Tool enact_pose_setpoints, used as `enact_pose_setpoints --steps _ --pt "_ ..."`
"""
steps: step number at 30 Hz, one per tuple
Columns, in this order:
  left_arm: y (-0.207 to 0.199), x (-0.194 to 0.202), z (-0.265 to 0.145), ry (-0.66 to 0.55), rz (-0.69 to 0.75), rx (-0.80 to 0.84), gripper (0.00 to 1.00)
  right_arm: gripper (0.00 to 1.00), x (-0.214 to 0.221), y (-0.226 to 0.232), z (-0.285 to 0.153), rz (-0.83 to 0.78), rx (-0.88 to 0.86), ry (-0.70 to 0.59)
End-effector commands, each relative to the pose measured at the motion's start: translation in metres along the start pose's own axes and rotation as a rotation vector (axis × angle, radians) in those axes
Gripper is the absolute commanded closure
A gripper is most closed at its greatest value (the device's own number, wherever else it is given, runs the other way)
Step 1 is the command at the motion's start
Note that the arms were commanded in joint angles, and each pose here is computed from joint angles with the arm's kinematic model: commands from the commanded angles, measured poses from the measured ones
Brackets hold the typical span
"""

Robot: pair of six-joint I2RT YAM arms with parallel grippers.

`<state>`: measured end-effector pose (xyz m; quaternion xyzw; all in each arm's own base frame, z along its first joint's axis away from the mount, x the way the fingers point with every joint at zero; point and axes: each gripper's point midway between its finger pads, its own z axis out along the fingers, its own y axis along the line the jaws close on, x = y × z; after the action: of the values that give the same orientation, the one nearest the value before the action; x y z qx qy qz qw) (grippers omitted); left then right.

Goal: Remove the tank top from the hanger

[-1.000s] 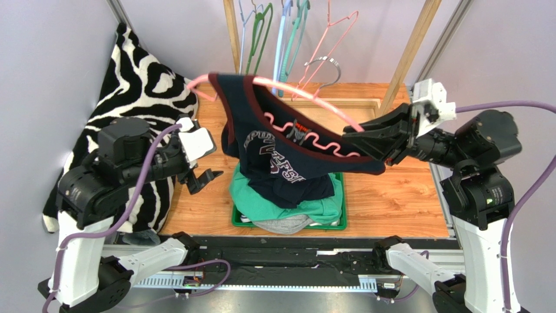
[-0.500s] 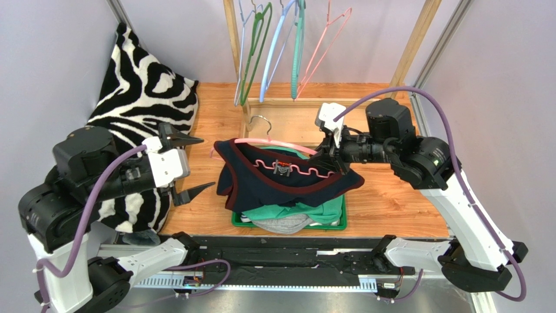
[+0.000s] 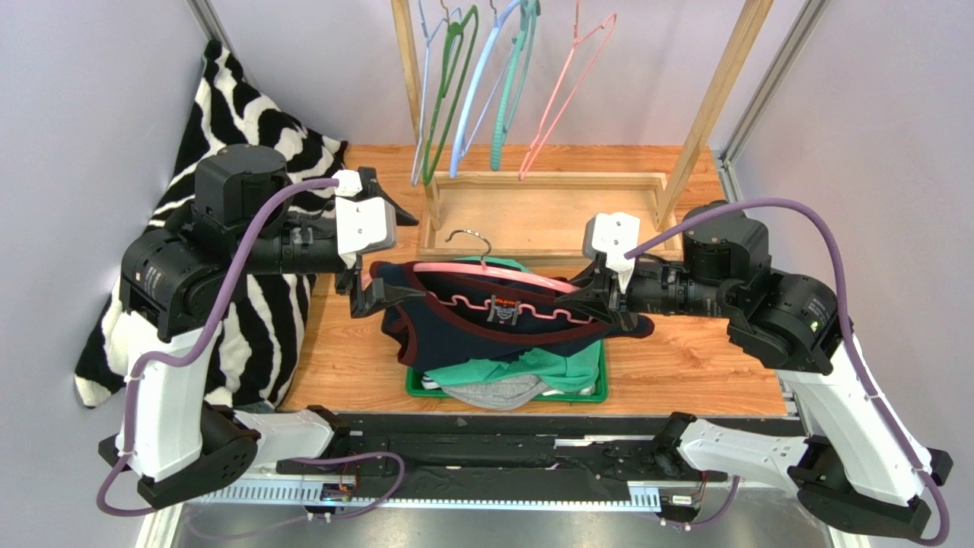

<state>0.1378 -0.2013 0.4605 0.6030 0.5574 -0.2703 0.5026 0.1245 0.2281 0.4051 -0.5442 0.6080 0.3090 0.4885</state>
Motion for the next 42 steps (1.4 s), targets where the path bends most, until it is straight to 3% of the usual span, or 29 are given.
enact_pose_setpoints --steps 1,12,21,28,34,38,42 --pt "-0.029 0.008 -0.001 0.013 -0.08 0.132 0.01 1.0 -0.028 -0.008 -0.006 -0.089 0.049 -0.105" --pt "-0.022 0.01 0.011 0.005 -0.124 0.127 0.03 1.0 -0.057 0.0 -0.002 -0.117 0.013 -0.237" --pt "-0.035 0.013 0.016 -0.004 -0.148 0.217 0.07 1.0 -0.061 0.01 0.008 -0.117 -0.037 -0.24" --pt "-0.032 0.015 0.016 -0.001 -0.134 0.195 0.26 1.0 -0.065 0.014 0.0 -0.119 -0.04 -0.266" --pt "-0.031 0.015 0.017 0.002 -0.139 0.198 0.32 1.0 -0.069 0.019 -0.013 -0.124 -0.031 -0.303" --pt "-0.032 0.012 0.017 -0.006 -0.138 0.207 0.47 1.0 -0.066 0.019 -0.016 -0.123 -0.023 -0.304" --pt "-0.033 0.007 0.014 -0.02 -0.132 0.208 0.79 1.0 -0.06 0.017 -0.012 -0.122 -0.018 -0.281"
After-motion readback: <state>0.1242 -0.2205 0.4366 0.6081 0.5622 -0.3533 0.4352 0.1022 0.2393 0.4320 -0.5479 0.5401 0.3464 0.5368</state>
